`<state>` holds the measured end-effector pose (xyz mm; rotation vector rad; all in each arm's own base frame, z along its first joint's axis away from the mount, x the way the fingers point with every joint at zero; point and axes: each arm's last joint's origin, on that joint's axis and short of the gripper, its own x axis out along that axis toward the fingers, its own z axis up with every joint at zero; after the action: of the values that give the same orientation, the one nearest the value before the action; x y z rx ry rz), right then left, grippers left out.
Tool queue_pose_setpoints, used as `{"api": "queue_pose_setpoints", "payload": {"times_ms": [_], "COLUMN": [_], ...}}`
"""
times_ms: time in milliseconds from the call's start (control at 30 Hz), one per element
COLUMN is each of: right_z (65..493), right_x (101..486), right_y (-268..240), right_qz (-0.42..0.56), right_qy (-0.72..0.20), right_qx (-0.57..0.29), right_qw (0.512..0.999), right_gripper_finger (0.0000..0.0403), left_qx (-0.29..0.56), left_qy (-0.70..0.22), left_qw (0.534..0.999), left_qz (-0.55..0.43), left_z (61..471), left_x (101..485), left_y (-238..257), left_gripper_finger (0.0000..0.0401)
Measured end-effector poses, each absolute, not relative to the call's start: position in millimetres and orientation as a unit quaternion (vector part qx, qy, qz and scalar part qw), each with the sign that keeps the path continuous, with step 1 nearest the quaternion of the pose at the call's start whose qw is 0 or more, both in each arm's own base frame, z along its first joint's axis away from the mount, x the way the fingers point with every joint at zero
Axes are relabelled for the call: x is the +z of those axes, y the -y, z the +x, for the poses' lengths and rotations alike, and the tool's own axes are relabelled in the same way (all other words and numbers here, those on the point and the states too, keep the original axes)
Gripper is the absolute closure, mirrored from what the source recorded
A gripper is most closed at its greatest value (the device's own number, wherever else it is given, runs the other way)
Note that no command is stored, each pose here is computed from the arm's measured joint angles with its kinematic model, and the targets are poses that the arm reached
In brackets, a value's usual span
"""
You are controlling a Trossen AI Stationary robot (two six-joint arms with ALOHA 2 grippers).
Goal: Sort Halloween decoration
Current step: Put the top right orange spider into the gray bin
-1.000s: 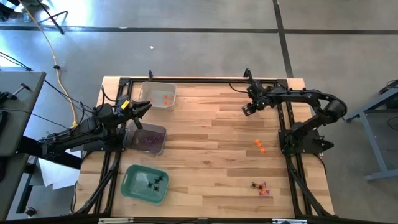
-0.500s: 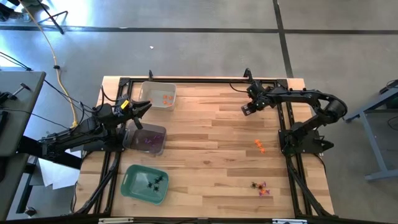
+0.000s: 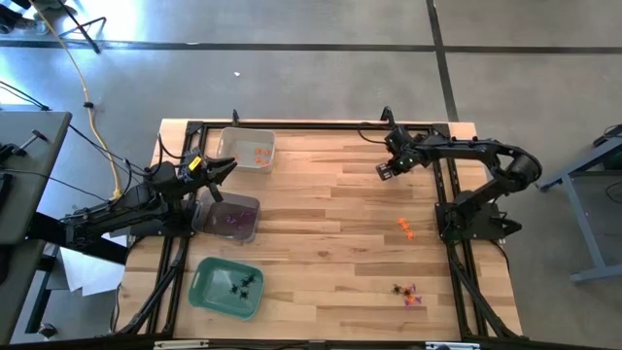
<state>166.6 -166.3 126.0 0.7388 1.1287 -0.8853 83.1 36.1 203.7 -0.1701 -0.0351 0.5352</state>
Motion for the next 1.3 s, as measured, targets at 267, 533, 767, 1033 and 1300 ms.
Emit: {"api": "queue_pose_setpoints", "payload": {"times_ms": [267, 533, 767, 1033, 1300], "right_z": [209, 267, 295, 320, 372], "right_x": [168, 240, 304, 315, 269], "right_y": [177, 172, 162, 162, 176], "right_qz": [0.309, 0.233, 0.165, 0.141, 0.152], "right_qy": [-0.444, -0.339, -0.263, -0.189, -0.121], "right_qx": [-0.356, -0.272, -0.231, -0.216, -0.193], "right_qw": [0.762, 0.87, 0.922, 0.947, 0.962], "right_gripper_finger": [0.0394, 0.0398, 0.0397, 0.0396, 0.0396], "left_qx": [0.264, 0.264, 0.264, 0.264, 0.264], "left_qy": [0.017, 0.018, 0.018, 0.02, 0.02], "left_qw": [0.961, 0.961, 0.961, 0.961, 0.961], "left_qz": [-0.084, -0.084, -0.084, -0.083, -0.083], "left_z": [83, 83, 83, 83, 83], "left_x": [204, 204, 204, 204, 204], "left_y": [-36, -36, -36, -36, -36], "left_gripper_finger": [0.0337, 0.0337, 0.0337, 0.0337, 0.0337]}}
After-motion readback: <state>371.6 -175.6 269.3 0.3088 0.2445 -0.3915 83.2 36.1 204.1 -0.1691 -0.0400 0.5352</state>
